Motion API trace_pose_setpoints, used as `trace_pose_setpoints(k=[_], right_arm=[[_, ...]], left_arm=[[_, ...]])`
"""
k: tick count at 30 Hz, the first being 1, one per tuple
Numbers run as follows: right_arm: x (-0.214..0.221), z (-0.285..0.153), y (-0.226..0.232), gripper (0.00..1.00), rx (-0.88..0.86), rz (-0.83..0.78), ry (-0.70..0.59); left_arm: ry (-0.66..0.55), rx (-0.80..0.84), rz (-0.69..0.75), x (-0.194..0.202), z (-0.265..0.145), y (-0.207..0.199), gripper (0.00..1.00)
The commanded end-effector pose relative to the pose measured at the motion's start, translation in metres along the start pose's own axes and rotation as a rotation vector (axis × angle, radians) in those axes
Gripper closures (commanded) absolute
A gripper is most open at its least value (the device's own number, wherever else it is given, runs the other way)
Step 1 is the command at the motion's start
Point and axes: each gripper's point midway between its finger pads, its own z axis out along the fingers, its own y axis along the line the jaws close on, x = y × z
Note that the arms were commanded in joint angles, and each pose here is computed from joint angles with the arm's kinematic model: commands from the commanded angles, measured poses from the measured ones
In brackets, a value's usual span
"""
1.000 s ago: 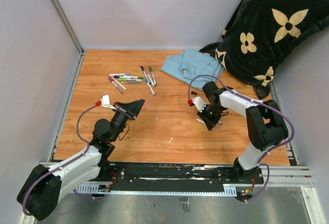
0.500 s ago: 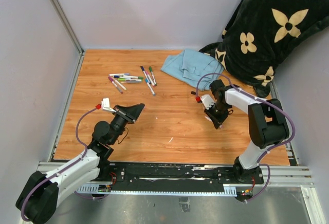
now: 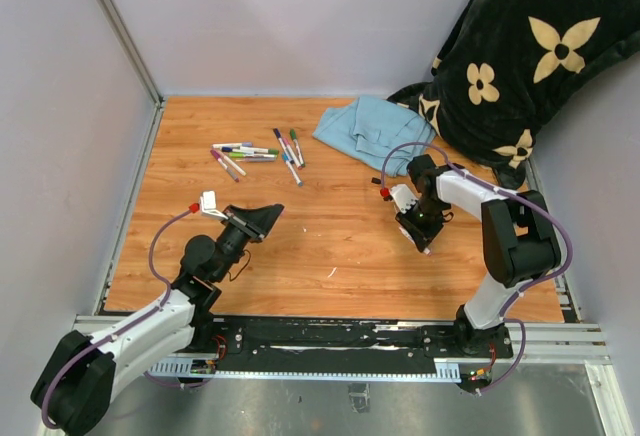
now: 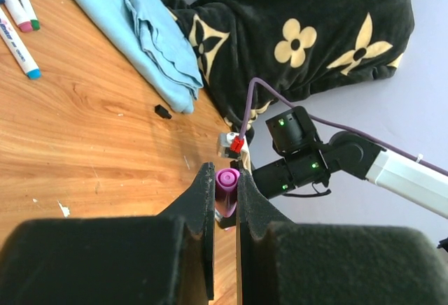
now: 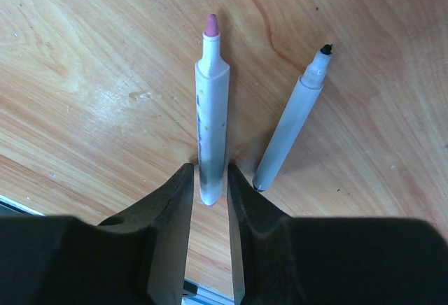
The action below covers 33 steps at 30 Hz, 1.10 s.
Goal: Open the pen caps
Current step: Place the pen at the center of the board, then place the pen cap at the center of the board.
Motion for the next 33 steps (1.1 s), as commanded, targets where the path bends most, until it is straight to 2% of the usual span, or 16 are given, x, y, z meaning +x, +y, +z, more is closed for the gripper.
trace_pose_setpoints(k=[1, 9, 20, 33], right_arm=[[0.002, -0.002, 0.001, 0.73, -0.016, 0.012, 0.013], [-0.005, -0.01, 0.001, 0.69, -0.009, 0.001, -0.029], [-0.016, -0.027, 0.005, 0.65, -0.008, -0.031, -0.111], [-0.029, -0.049, 0.014, 0.61, -0.019, -0.078, -0.222]], left_arm=[[0.021, -0.01, -0.007, 0.005, -0.002, 0.006, 1.0], [0.092, -0.028, -0.03, 0.02, -0.001, 0.012, 1.0], [0.207, -0.045, 0.014, 0.048, 0.009, 0.012, 1.0], [0.372, -0.163, 0.043, 0.125, 0.045, 0.02, 1.0]])
